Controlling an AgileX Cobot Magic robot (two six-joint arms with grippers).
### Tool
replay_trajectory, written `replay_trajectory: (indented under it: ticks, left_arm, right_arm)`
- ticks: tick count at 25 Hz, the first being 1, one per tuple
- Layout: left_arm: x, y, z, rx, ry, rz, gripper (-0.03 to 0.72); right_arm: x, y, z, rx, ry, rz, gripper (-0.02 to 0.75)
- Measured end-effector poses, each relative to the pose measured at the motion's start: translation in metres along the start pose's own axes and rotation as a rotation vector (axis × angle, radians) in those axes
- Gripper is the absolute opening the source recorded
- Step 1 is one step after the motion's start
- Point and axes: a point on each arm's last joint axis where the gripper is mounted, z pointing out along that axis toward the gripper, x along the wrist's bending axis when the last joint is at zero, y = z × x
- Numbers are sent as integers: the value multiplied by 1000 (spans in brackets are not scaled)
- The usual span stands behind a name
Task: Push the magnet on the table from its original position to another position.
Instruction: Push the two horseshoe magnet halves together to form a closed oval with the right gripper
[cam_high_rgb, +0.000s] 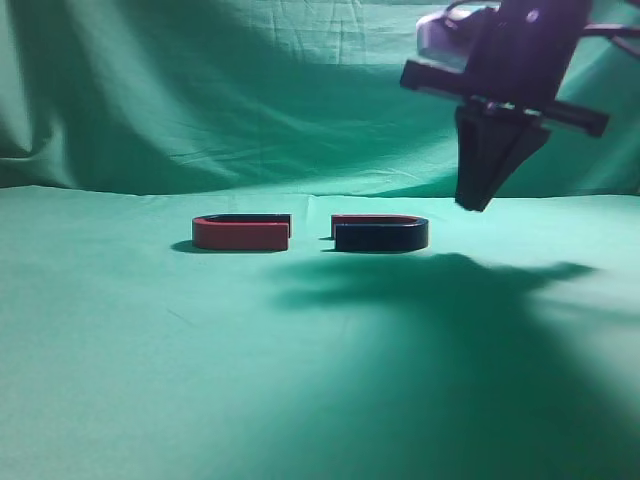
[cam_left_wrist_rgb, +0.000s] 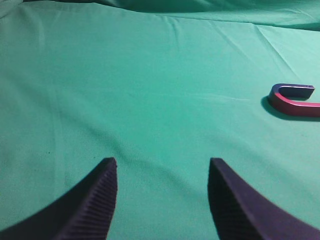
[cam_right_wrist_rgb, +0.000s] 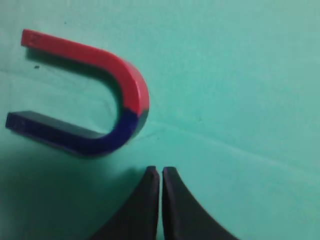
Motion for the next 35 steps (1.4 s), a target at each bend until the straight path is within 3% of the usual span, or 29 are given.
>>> replay_trajectory:
  ticks: [11, 22, 35]
  left_arm:
    - [0, 0, 0, 0, 0, 0, 372]
    - [0, 0, 0, 0, 0, 0, 372]
    - [0, 0, 0, 0, 0, 0, 372]
  right_arm:
    - [-5, 21, 30, 14, 0, 4, 0]
    - [-2, 23, 31, 1, 28, 34, 0]
    - [26, 28, 36, -66, 47, 21, 0]
